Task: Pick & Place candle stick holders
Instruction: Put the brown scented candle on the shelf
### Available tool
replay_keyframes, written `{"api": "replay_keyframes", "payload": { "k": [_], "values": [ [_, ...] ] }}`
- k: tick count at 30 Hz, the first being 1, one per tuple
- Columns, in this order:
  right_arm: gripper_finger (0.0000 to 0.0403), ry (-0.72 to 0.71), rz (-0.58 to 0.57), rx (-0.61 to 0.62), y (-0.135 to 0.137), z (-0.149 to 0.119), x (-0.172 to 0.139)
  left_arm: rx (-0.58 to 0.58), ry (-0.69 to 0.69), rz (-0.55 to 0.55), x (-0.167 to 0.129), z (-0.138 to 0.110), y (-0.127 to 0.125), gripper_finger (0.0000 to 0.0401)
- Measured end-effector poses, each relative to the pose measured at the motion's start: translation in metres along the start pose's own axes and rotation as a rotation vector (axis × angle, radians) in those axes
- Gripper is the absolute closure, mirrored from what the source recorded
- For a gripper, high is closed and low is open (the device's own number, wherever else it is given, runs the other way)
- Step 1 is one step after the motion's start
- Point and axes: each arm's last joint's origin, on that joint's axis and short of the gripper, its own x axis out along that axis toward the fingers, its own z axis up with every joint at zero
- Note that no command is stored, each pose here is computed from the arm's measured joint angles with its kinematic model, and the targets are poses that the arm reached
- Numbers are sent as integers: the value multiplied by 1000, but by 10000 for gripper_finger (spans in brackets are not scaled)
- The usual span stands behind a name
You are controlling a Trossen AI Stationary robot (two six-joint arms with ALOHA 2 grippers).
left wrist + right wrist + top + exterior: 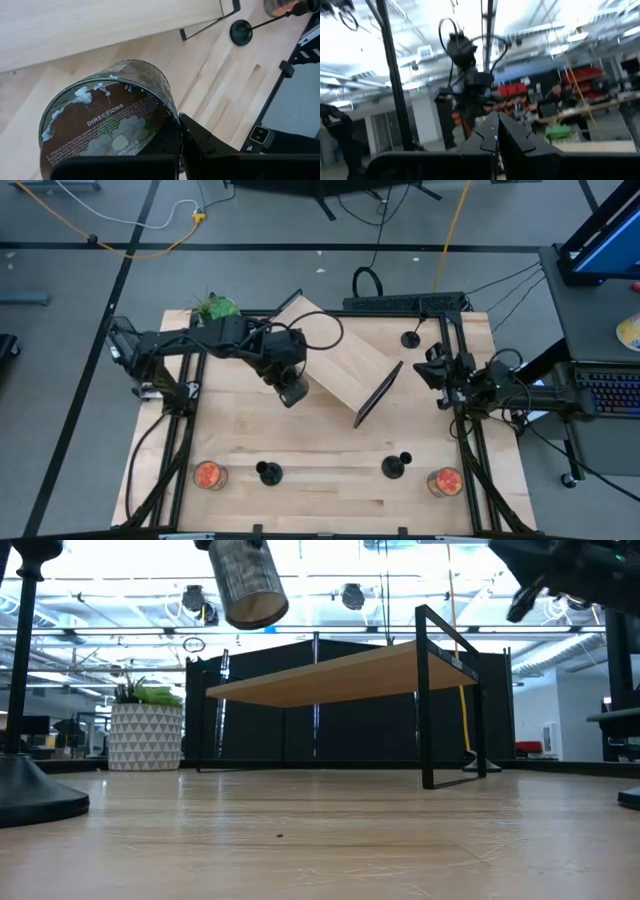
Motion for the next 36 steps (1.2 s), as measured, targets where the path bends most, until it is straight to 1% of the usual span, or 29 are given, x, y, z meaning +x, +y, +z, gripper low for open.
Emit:
{"api": "replay_keyframes", "payload": {
  "k": [4, 8, 12, 18, 23, 27, 31, 36],
  "values": [
    [398, 97, 2, -29, 3, 12, 33, 7, -3, -1, 3, 5, -3, 401],
    [370, 221, 4, -65, 4, 21, 71, 13, -10, 7, 3, 7, -5, 401],
    [321, 382, 22, -69, 3, 17, 106, 19, -21, 22, 3, 7, -4, 401],
    [230, 478, 93, -64, 0, 7, 150, 44, -43, 28, 0, 6, -5, 401],
    [157, 513, 94, -60, -4, -3, 173, 59, -46, 32, 0, 6, -5, 401],
    [108, 542, 85, -50, -8, -13, 186, 67, -56, 35, 0, 7, -6, 401],
    [71, 571, 84, -42, -10, -24, 198, 76, -80, 19, 0, 9, -7, 401],
    [39, 603, 83, -19, -10, -35, 211, 80, -92, 10, -1, 10, -8, 401]
  ]
}}
